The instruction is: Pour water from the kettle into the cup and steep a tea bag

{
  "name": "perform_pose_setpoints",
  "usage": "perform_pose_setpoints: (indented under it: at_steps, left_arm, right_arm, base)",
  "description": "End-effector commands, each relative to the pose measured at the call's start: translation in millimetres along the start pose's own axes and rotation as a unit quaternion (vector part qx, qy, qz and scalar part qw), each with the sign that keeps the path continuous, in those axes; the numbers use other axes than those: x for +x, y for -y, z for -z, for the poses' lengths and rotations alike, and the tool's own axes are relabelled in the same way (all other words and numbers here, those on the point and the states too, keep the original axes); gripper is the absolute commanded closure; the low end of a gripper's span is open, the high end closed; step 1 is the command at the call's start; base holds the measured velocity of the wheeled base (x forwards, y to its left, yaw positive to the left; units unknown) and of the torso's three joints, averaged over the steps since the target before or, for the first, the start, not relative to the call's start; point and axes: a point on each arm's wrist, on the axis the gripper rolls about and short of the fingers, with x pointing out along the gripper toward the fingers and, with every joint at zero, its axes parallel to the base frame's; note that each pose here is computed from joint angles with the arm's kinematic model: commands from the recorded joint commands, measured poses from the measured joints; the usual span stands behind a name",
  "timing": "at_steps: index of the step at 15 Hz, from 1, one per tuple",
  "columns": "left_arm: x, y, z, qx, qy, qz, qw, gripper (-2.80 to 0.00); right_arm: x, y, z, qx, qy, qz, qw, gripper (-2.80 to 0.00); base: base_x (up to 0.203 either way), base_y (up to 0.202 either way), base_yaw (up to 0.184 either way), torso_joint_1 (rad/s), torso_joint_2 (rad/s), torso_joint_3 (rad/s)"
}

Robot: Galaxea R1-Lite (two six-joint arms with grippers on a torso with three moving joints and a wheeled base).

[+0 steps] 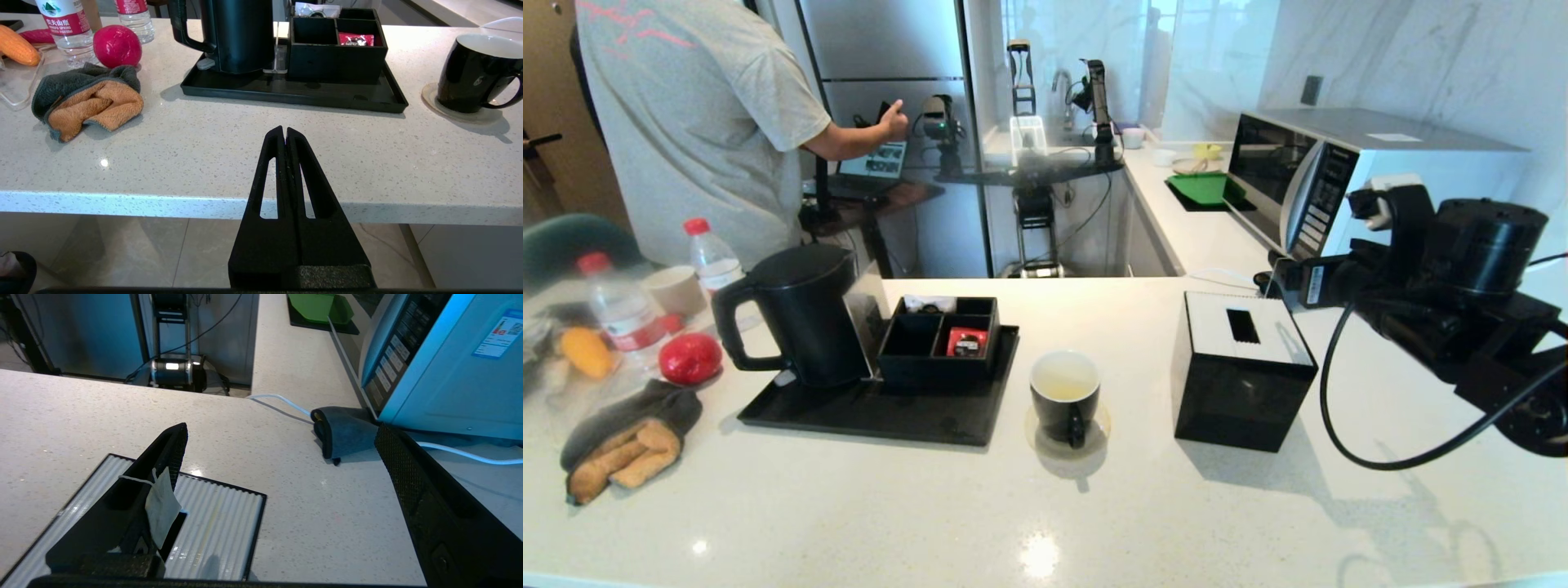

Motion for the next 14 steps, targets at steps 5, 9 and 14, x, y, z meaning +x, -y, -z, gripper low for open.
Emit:
perform_pose_setpoints:
  at_steps: [5,9,14]
  left_arm:
    - [0.0,0.0,-0.1,0.0,0.0,0.0,1.0,0.0]
    - [0.0,0.0,-0.1,0.0,0.0,0.0,1.0,0.0]
    - [0.0,0.0,-0.1,0.0,0.0,0.0,1.0,0.0]
  right_arm:
    - [4.0,26.9,6.6,-0.019,-0.01,0.043,0.999,-2.8]
    - [2.4,35.5,15.3,-0.03,-0.025,0.05,0.998,-2.8]
    - [0.4,41.7,23.8,-0.042,-0.038,0.043,0.997,-2.8]
  base:
    - [0.0,0.0,0.0,0.0,0.0,0.0]
    - [0.0,0.0,0.0,0.0,0.0,0.0]
    - [0.0,0.0,0.0,0.0,0.0,0.0]
